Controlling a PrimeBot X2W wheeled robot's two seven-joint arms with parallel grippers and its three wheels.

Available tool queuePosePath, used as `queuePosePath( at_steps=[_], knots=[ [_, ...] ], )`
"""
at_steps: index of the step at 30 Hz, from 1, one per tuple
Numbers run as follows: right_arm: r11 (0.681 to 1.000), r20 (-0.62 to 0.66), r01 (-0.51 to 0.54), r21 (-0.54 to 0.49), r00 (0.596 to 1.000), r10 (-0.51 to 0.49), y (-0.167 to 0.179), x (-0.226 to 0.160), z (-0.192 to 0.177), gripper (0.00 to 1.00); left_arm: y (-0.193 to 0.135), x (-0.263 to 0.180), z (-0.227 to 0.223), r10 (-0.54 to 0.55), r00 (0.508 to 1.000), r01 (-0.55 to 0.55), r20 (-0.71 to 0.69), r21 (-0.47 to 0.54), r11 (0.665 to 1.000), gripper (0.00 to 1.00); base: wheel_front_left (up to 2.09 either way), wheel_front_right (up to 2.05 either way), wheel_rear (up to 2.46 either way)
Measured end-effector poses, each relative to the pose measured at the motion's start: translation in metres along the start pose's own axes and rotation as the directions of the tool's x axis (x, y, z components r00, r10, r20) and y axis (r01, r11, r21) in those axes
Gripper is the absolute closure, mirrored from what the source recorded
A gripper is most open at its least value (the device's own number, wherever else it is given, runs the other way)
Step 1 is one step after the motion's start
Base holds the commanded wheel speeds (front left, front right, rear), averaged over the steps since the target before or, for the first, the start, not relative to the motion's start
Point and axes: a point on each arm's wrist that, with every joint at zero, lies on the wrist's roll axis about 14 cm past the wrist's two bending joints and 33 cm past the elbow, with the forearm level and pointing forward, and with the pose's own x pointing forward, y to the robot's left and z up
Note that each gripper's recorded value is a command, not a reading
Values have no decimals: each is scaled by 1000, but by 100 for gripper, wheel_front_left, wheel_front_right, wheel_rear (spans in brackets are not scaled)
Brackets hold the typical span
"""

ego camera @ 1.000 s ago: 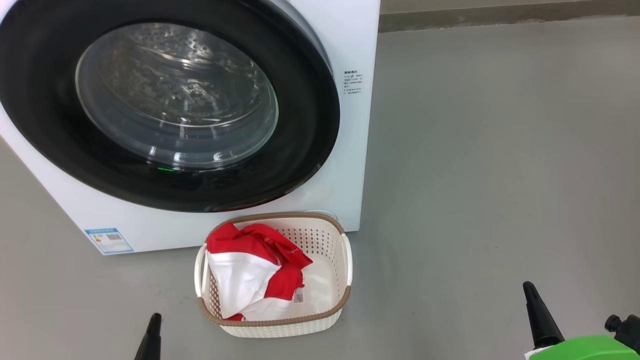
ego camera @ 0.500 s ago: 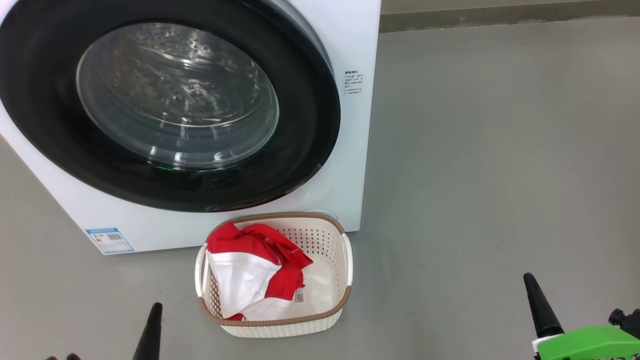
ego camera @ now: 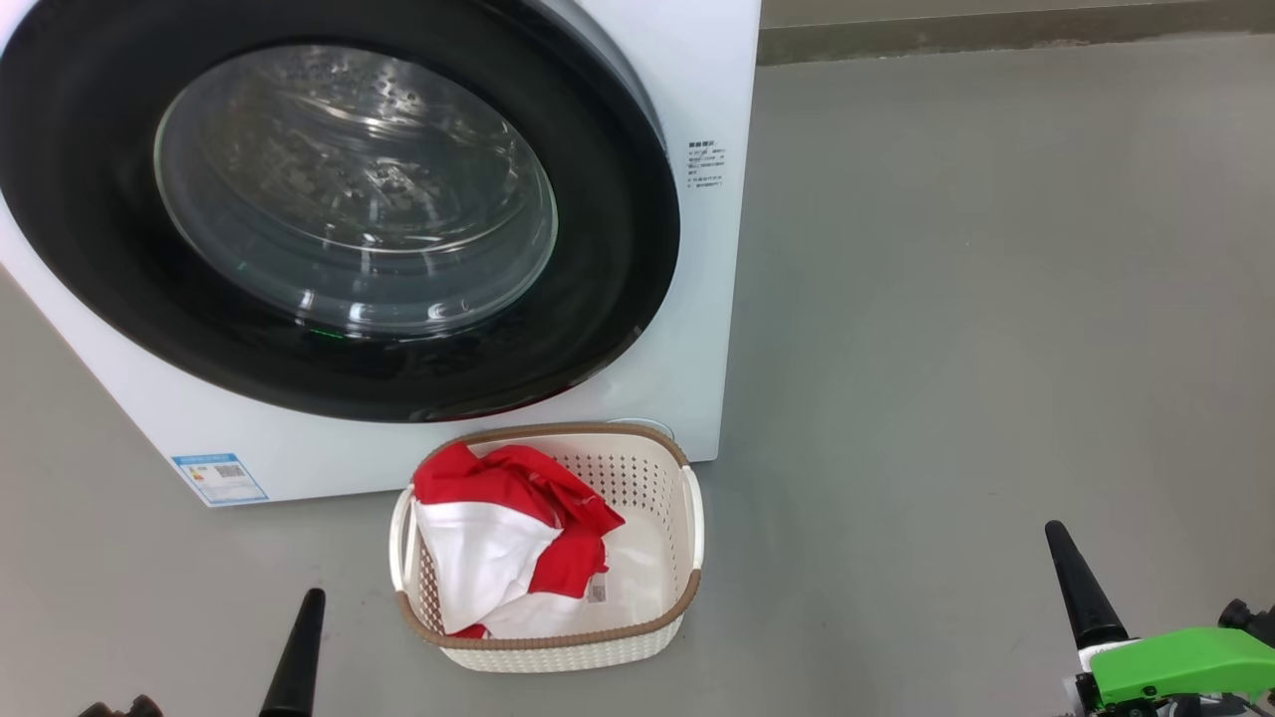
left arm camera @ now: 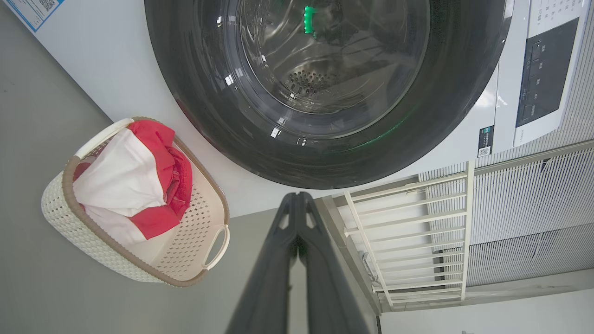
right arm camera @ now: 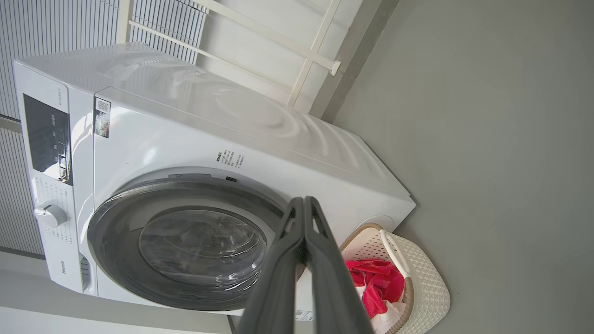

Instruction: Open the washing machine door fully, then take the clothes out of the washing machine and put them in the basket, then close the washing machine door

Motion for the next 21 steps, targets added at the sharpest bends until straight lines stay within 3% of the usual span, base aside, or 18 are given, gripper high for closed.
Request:
queuePosePath(
  at_steps=[21],
  knots=[
    [975, -14, -57, 217, 998, 61, 20, 11, 2, 100, -14, 8, 1, -47, 999, 42, -15, -219, 975, 100, 0, 0, 0]
  ],
)
